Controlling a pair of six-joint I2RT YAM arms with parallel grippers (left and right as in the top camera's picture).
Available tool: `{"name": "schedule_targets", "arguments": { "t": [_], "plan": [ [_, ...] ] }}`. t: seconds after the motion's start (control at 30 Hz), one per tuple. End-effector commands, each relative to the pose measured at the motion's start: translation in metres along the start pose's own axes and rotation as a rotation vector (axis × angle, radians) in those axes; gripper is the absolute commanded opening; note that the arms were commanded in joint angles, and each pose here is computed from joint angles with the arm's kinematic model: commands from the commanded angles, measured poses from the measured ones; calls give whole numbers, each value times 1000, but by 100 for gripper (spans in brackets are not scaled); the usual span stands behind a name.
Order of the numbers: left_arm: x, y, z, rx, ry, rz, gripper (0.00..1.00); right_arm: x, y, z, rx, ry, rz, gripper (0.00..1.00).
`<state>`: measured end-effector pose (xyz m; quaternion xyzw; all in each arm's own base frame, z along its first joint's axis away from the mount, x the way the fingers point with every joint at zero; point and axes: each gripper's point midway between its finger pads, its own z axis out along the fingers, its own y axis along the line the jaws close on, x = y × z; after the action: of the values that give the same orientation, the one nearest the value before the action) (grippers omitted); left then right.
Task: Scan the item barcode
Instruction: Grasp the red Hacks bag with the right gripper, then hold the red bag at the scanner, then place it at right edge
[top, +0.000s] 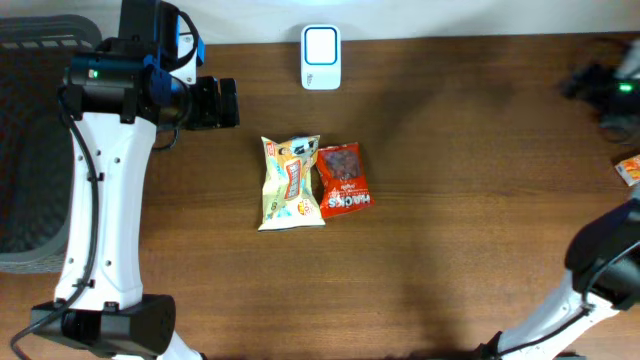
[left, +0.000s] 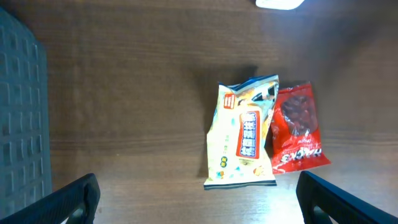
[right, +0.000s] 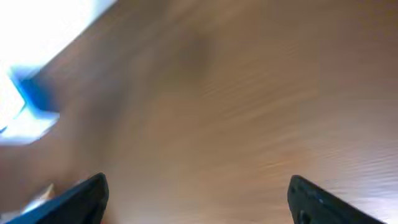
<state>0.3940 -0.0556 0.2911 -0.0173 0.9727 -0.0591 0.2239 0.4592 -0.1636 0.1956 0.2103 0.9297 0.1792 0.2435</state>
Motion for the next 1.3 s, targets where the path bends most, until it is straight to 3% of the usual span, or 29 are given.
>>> {"name": "schedule_targets", "arguments": {
  "t": [0.0,0.1,0.23,0.33,0.43,0.53,0.6,0.73,0.8,0.83,0.87,0.97,1.03,1.13,1.27],
  "plan": [
    [-1,-1,-5,9,-13,-6,99,76,103,45,-302,267,-286,91],
    [-1,-1,-5,9,-14,-6,99,164,165,97,-366,494,-447,91],
    [-1,-1,-5,9,-14,-6,99,248,226,141,-341,583,-663,91],
    [-1,-1,-5,9,-14,-6,99,256,239,166,-67,482,-666,95],
    [-1,-1,-5,9,-14,-6,99,281,258,171,-48,482,-734,95],
    [-1,-1,-5,9,-14,-6,99,286,244,185,103,456,-725,95],
    [-1,-1,-5,9,-14,-6,99,295,236,193,132,478,-720,86],
    [-1,-1,-5,9,-14,-6,99,312,217,208,154,515,-718,53],
    [-1,-1,-5,9,-14,-6,99,315,213,209,156,518,-718,26],
    [-1,-1,-5,9,-14,-6,99,312,217,208,152,510,-719,8],
    [-1,-1,-5,9,-14,-6,99,308,221,207,146,500,-719,4],
    [-1,-1,-5,9,-14,-6,99,282,240,193,116,467,-693,4],
    [-1,-1,-5,9,-14,-6,99,260,260,171,-4,489,-613,4],
    [-1,-1,-5,9,-14,-6,99,228,305,131,-449,556,-411,4],
    [-1,-1,-5,9,-14,-6,99,176,314,134,-572,385,-426,4]
  ]
}}
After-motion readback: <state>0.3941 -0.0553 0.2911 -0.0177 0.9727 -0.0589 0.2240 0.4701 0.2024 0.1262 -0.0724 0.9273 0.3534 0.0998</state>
